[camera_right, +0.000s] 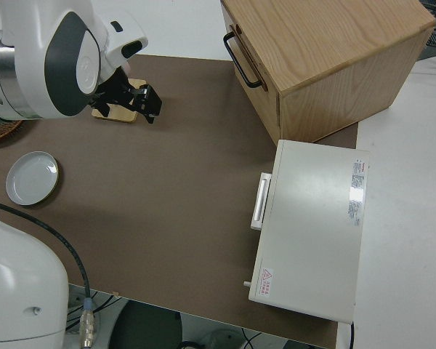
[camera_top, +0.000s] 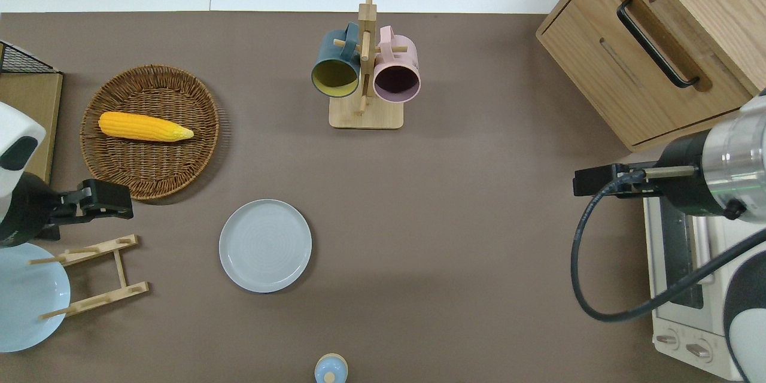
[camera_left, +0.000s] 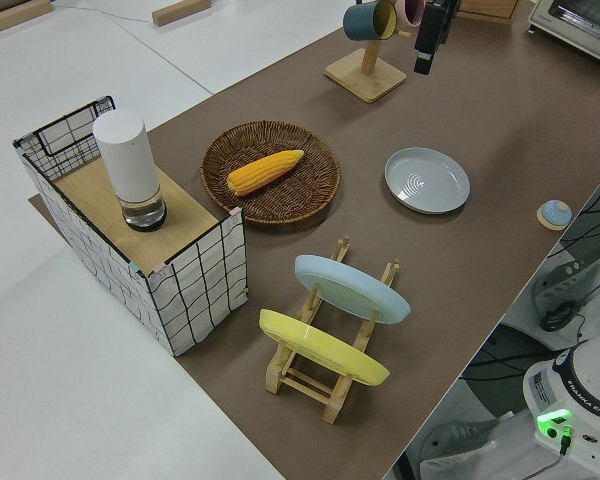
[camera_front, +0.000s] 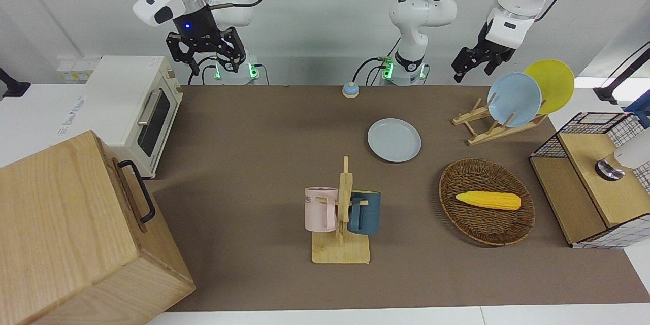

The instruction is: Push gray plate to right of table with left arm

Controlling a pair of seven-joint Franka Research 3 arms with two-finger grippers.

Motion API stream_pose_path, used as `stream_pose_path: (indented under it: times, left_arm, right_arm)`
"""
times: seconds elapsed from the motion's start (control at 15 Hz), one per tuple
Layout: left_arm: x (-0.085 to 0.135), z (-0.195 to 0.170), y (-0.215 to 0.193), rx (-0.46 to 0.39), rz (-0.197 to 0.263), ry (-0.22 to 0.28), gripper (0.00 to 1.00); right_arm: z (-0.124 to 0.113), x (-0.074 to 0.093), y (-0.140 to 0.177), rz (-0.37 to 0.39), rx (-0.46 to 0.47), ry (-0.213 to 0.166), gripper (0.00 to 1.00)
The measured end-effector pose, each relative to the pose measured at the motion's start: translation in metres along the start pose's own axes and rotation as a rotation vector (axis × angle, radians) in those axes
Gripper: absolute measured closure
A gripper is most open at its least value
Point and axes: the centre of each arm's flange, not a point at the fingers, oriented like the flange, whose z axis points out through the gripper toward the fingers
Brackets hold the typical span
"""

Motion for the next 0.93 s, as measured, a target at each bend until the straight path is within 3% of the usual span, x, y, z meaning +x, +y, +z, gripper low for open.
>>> stream_pose_path:
  times: [0.53, 0.93]
  left_arm:
    - [0.003, 0.01, -0.026, -0.01, -0.048, 0.002, 0.0]
    - [0.009, 0.067, -0.017, 0.002, -0.035, -0.034, 0.0]
  right_arm:
    - [0.0, 0.0, 0.0, 0.0, 0.0, 0.0, 0.0]
    - [0.0, 0.0, 0.0, 0.0, 0.0, 0.0, 0.0]
